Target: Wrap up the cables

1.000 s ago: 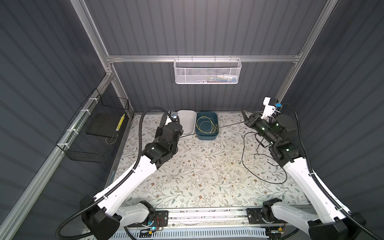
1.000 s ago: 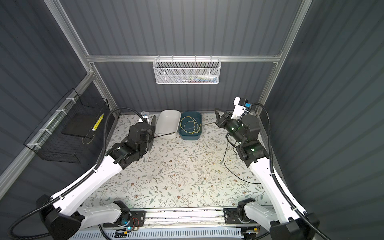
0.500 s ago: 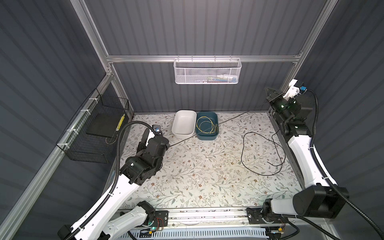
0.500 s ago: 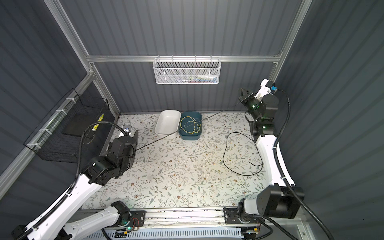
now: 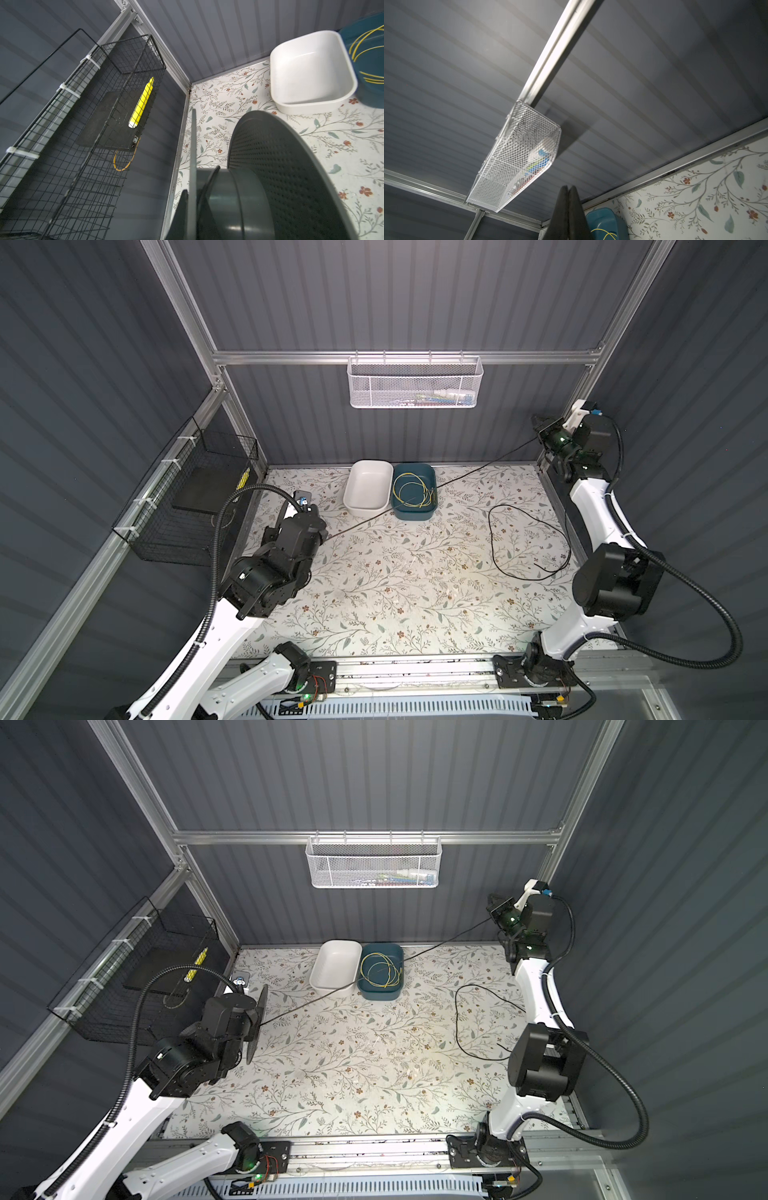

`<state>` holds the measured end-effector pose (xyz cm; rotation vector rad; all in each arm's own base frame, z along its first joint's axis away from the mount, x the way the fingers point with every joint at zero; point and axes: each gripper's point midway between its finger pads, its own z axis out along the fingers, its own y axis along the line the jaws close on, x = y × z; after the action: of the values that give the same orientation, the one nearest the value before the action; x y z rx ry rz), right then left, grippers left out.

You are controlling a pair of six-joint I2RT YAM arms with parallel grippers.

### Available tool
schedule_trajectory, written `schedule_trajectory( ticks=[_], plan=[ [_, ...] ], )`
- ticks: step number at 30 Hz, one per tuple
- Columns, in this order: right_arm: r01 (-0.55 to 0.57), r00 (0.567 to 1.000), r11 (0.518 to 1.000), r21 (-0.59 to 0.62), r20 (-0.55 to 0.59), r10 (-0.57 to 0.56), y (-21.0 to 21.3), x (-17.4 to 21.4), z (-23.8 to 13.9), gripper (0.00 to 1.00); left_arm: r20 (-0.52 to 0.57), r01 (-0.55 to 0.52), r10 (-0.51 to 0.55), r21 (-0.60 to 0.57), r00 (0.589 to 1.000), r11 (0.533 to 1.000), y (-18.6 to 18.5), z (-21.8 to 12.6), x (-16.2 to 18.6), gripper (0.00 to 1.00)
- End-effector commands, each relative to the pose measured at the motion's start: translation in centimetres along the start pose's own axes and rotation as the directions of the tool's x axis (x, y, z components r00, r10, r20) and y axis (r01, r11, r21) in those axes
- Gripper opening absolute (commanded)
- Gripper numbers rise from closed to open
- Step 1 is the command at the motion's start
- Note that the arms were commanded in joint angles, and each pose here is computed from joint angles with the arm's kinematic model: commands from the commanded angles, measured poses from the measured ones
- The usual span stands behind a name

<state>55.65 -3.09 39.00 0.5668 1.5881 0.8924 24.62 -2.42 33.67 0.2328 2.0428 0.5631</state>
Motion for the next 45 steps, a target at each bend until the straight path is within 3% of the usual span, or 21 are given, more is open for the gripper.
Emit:
schedule_trajectory(
  ticks=[1, 5, 9, 11, 15, 19, 23, 29, 33, 36, 41, 45],
  plan=[
    [0.024, 1.0, 1.0, 0.014, 0.009, -0.024, -0.3, 0.2, 1.1, 0.0, 0.018, -0.057, 0.056, 0.114, 0.998, 0.992, -0.5, -1.3, -0.4, 0.0],
    [0.002, 0.999, 0.995, 0.102, 0.047, -0.007, -3.8, 1.4, 1.8, 0.0, 0.054, -0.158, 0.148, 0.308, 0.987, 0.938, -2.9, -2.9, -0.1, 0.0],
    [-0.024, 0.997, 0.985, 0.174, 0.077, 0.01, -6.9, 1.5, 1.8, 0.0, 0.031, -0.242, 0.249, 0.373, 0.968, 0.896, -3.8, -3.4, 0.8, 0.0],
    [-0.036, 0.996, 0.978, 0.208, 0.083, 0.019, -8.3, 1.5, 1.8, 0.0, 0.051, -0.242, 0.245, 0.445, 0.968, 0.862, -4.7, -4.3, 0.5, 0.0],
    [-0.046, 0.997, 0.962, 0.27, 0.079, 0.025, -10.9, 2.3, 1.5, 0.0, 0.133, -0.235, 0.194, 0.537, 0.972, 0.811, -6.0, -5.9, -0.7, 0.0],
    [-0.044, 0.998, 0.945, 0.325, 0.059, 0.026, -13.3, 4.4, 0.5, 0.0, 0.228, -0.187, 0.056, 0.61, 0.972, 0.77, -6.0, -8.4, -4.1, 0.0],
    [-0.045, 0.998, 0.929, 0.367, 0.049, 0.029, -14.8, 6.9, -0.9, 0.0, 0.354, -0.184, -0.125, 0.717, 0.927, 0.672, -6.6, -12.0, -8.4, 0.0],
    [-0.017, 1.0, 0.91, 0.413, 0.0, 0.019, -16.4, 9.4, -1.4, 0.0, 0.387, -0.197, -0.247, 0.807, 0.889, 0.557, -7.1, -15.2, -13.2, 0.0],
    [0.006, 1.0, 0.89, 0.456, -0.023, 0.005, -17.8, 10.8, -1.9, 0.0, 0.431, -0.255, -0.331, 0.85, 0.84, 0.46, -7.0, -18.2, -16.0, 0.0],
    [0.024, 0.999, 0.881, 0.473, -0.049, -0.001, -18.6, 12.1, -2.6, 0.0, 0.442, -0.235, -0.391, 0.848, 0.807, 0.475, -6.1, -18.7, -18.3, 0.0],
    [0.079, 0.994, 0.891, 0.447, -0.107, -0.035, -17.2, 16.6, -4.2, 0.0, 0.417, -0.056, -0.536, 0.824, 0.735, 0.564, -4.2, -16.4, -22.9, 0.0],
    [0.161, 0.98, 0.895, 0.416, -0.175, -0.095, -15.2, 21.2, -5.5, 0.0, 0.364, 0.071, -0.645, 0.835, 0.672, 0.546, -3.9, -14.7, -25.6, 0.0]
  ],
)
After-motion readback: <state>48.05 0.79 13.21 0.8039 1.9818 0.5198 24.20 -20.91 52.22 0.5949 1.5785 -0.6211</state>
